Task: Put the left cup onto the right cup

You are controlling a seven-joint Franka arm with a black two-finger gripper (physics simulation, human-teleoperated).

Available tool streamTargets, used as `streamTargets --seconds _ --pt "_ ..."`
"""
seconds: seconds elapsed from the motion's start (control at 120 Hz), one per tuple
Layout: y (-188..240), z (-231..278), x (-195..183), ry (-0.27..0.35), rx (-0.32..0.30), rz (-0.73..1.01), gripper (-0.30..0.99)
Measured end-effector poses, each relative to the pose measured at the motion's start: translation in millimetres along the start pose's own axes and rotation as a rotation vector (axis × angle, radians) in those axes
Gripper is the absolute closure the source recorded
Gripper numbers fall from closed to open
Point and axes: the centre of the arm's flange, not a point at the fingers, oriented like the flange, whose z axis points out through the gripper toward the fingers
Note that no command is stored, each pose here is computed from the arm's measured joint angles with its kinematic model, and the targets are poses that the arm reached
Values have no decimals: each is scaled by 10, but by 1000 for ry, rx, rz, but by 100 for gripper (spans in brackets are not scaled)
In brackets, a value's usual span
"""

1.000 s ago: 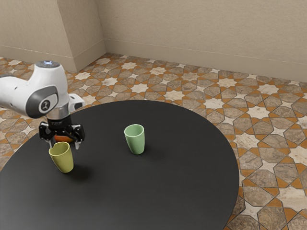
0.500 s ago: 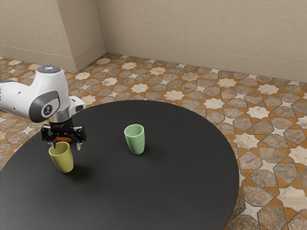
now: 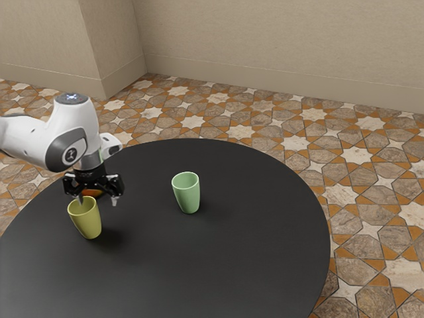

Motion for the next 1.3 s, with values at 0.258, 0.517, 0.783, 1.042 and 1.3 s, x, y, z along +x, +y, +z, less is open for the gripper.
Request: streamTargets --seconds 0.258,0.517,0.783,1.042,1.3 --pt "20 33 18 11 -6 0 0" --pt "-4 113 58 23 -10 -10 0" --pt "-68 124 92 33 -14 -28 0" --pt "-26 132 84 32 -19 -28 0" --pt "-16 306 88 15 -18 -38 0"
